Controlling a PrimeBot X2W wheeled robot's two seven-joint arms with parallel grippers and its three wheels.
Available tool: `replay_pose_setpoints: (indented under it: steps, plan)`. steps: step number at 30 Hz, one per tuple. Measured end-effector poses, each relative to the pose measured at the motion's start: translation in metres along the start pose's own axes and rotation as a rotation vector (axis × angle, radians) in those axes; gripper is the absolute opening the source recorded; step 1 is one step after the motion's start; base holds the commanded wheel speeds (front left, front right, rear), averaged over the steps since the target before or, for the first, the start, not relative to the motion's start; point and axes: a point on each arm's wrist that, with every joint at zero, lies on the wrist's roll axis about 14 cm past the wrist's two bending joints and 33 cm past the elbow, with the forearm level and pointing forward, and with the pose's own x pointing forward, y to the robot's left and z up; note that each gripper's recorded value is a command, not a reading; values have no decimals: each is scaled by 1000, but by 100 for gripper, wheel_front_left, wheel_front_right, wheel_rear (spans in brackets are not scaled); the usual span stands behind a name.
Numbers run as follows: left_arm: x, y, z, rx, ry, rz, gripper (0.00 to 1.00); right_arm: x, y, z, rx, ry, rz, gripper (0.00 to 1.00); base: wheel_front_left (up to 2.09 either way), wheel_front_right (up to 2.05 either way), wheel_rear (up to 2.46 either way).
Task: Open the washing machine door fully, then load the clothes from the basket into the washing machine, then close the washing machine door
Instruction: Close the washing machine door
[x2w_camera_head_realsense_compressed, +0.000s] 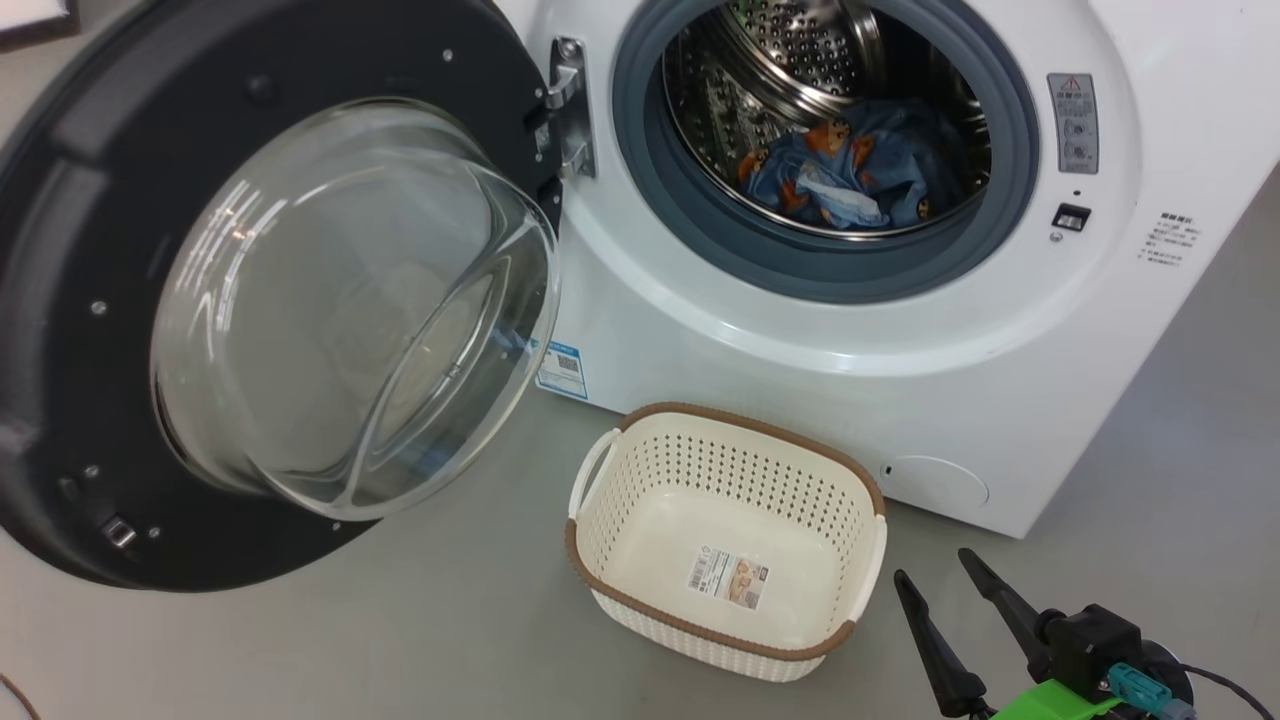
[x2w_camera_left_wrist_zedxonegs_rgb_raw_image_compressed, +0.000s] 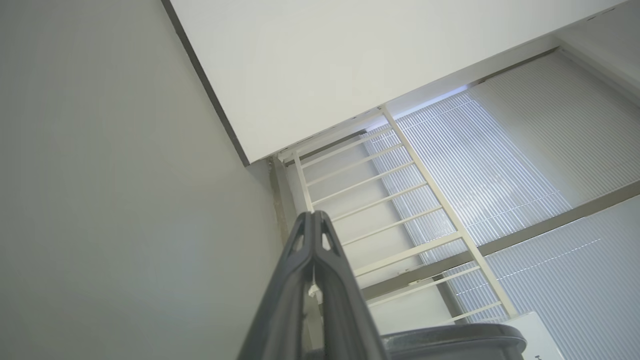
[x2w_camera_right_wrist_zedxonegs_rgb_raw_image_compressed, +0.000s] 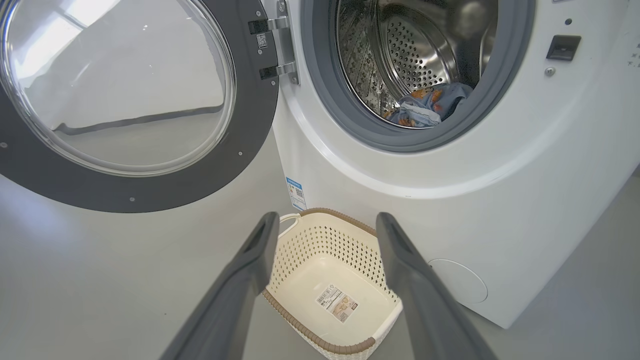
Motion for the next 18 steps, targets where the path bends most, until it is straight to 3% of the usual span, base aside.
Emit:
replay_pose_setpoints:
  steps: [8,18]
  plan:
    - [43,-8,-6,-208,48,18,0,3,-14,-13,-1,30,-7,100,0,0,0]
    - [54,9,-45,-220,168,101,0,-1,-38,-33,-3,79,-37,100,0,0,0]
